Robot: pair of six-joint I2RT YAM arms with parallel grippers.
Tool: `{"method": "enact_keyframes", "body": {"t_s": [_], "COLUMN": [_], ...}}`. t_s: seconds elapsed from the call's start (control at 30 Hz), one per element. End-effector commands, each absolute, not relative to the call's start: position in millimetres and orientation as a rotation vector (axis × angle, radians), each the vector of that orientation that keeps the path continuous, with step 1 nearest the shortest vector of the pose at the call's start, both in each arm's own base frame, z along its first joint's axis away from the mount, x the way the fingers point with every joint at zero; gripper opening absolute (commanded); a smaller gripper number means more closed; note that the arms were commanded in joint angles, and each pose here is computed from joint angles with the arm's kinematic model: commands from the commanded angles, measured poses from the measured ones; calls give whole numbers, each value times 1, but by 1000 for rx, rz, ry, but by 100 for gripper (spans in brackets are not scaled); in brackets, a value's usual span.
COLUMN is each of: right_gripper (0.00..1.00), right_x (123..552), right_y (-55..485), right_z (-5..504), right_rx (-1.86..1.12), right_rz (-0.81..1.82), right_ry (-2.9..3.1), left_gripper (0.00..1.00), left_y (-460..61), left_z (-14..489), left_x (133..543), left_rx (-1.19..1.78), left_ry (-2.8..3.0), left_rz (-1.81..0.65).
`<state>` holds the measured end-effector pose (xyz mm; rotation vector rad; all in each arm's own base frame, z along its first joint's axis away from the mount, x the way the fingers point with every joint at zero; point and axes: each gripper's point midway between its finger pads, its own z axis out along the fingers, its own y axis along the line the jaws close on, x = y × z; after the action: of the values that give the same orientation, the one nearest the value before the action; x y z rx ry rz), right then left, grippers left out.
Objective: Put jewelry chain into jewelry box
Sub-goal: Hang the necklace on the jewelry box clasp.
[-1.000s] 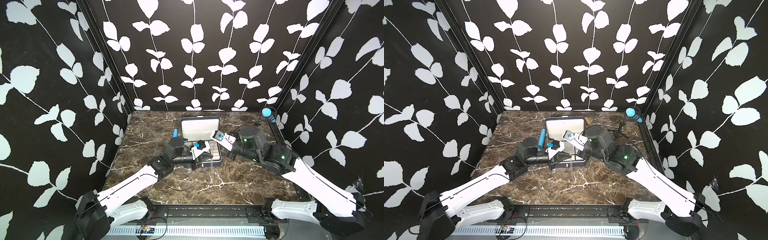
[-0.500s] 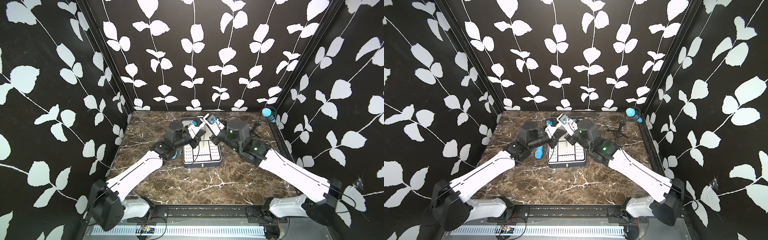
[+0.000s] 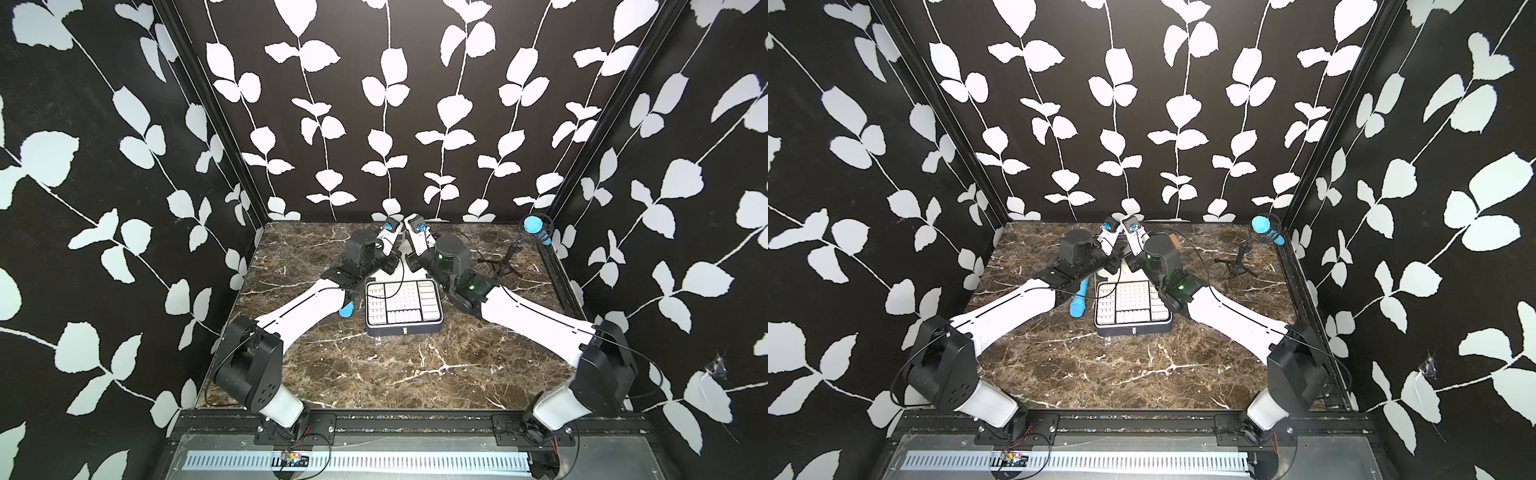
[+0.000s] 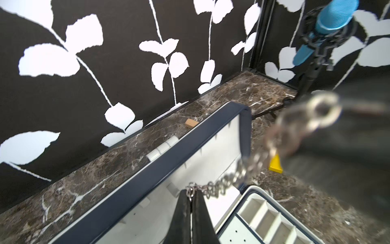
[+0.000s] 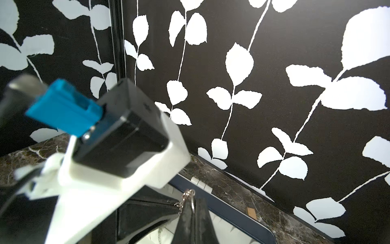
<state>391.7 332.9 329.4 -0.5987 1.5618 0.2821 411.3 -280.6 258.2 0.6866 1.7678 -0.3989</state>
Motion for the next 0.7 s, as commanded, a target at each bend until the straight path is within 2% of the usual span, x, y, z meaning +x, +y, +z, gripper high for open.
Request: {"method": "enact_keyframes", "body": {"t_s": [0.0,0.67], "right_gripper": [0,0], "right_x": [401,416], "right_y": [325,316], "right_z": [347,285], "right_rx": [-486,-409], "right_rz": [326,410], "right_ry": [1510,1636], "left_gripper": [0,0], "left_y": [-271,-270], "left_z": [282,248], "left_x": [422,423], "left_rx": [601,656], "left_ry": [1720,1798], "left_rz": [-387,-377]}}
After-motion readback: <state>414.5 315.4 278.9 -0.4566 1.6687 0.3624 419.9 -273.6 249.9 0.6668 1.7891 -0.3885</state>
